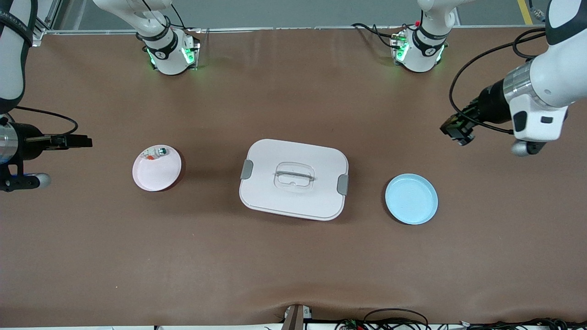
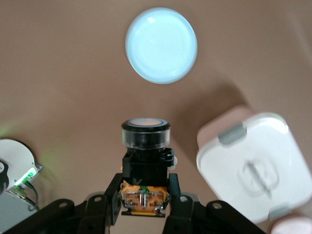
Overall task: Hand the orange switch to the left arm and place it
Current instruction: 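Carry the switch with the left gripper down onto the blue plate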
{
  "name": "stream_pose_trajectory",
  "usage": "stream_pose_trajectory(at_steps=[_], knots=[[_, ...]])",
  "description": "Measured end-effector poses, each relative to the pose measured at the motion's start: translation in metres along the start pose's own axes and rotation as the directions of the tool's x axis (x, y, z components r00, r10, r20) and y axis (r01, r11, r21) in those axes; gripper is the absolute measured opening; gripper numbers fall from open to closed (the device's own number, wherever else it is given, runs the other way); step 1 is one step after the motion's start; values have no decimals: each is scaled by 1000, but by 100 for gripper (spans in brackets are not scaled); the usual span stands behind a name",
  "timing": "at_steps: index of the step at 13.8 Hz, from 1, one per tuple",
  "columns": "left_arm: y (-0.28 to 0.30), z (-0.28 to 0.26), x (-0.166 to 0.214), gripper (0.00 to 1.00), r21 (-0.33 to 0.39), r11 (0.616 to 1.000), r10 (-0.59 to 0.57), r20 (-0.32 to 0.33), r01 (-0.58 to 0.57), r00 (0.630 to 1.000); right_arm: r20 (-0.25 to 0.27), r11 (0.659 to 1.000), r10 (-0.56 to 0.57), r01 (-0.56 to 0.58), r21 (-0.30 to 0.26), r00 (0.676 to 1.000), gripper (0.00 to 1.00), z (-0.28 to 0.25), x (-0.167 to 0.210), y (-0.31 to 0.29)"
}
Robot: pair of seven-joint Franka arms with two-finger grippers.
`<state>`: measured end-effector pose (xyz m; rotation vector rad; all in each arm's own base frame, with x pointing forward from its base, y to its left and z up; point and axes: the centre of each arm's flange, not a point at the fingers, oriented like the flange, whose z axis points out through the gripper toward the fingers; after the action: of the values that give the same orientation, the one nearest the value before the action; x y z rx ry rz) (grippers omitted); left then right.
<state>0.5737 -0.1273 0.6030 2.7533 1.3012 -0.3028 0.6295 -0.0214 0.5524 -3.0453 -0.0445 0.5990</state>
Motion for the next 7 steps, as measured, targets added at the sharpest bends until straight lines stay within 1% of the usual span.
stream_pose_trajectory(at_steps=[2, 3, 5, 7], knots=[[0, 0, 10, 41, -8, 988, -155, -69, 155, 985, -1, 1000, 12, -12, 6, 1000, 100, 0, -1, 11], [2, 2, 15, 41, -19, 977, -213, -87, 212, 973, -1, 1000, 16, -16, 8, 1000, 100, 0, -1, 14], [0, 8, 32, 41, -44, 953, -303, -92, 300, 949, -7, 1000, 18, -18, 8, 1000, 100, -2, -1, 15], [-5, 15, 52, 41, -62, 931, -365, -87, 360, 927, -29, 1000, 18, -18, 6, 999, 100, -6, -1, 15]])
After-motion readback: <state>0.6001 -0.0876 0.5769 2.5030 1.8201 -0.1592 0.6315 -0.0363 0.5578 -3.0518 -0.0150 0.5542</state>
